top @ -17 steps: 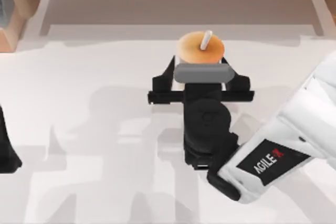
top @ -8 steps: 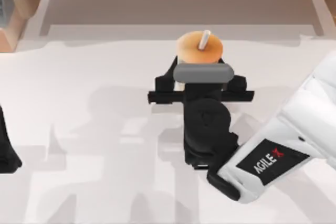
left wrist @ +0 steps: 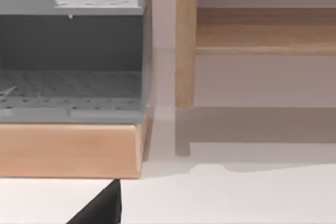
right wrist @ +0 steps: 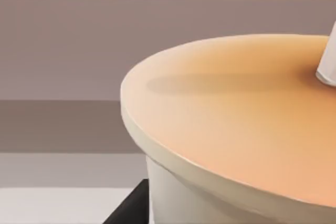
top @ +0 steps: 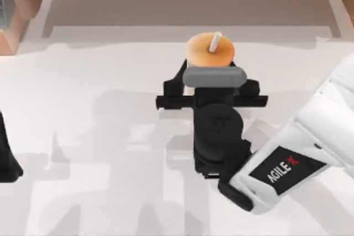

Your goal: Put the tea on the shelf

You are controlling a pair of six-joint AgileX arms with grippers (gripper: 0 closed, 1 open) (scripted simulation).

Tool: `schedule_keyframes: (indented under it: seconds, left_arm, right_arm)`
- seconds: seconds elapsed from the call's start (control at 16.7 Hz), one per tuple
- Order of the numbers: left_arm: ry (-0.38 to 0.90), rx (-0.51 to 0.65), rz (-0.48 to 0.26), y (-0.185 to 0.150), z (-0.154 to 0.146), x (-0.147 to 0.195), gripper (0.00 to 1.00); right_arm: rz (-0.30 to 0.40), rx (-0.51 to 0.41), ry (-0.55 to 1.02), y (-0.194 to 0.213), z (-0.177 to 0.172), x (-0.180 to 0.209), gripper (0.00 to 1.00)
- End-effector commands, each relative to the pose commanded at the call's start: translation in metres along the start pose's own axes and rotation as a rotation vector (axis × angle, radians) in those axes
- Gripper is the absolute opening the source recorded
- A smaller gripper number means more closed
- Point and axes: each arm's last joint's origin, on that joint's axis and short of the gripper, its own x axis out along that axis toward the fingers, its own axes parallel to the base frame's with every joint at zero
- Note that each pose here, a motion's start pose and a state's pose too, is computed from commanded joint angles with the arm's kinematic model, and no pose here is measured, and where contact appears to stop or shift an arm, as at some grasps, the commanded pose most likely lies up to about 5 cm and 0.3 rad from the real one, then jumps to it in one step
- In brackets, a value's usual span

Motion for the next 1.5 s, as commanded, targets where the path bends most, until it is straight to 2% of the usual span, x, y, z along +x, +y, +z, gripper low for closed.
schedule_keyframes:
  seconds: [0.66, 1.08, 1.5]
  left_arm:
    - [0.000, 0.000, 0.000, 0.000, 0.000, 0.000, 1.00]
    - [0.000, 0.000, 0.000, 0.000, 0.000, 0.000, 1.00]
    - [0.000, 0.000, 0.000, 0.000, 0.000, 0.000, 1.00]
  right_arm:
    - [0.002, 0.003, 0.000, 0.001, 0.009, -0.001, 0.00]
    - [0.023, 0.131, -0.108, 0.007, 0.068, 0.024, 0.00]
    - [0.025, 0.131, -0.123, -0.009, 0.126, 0.068, 0.00]
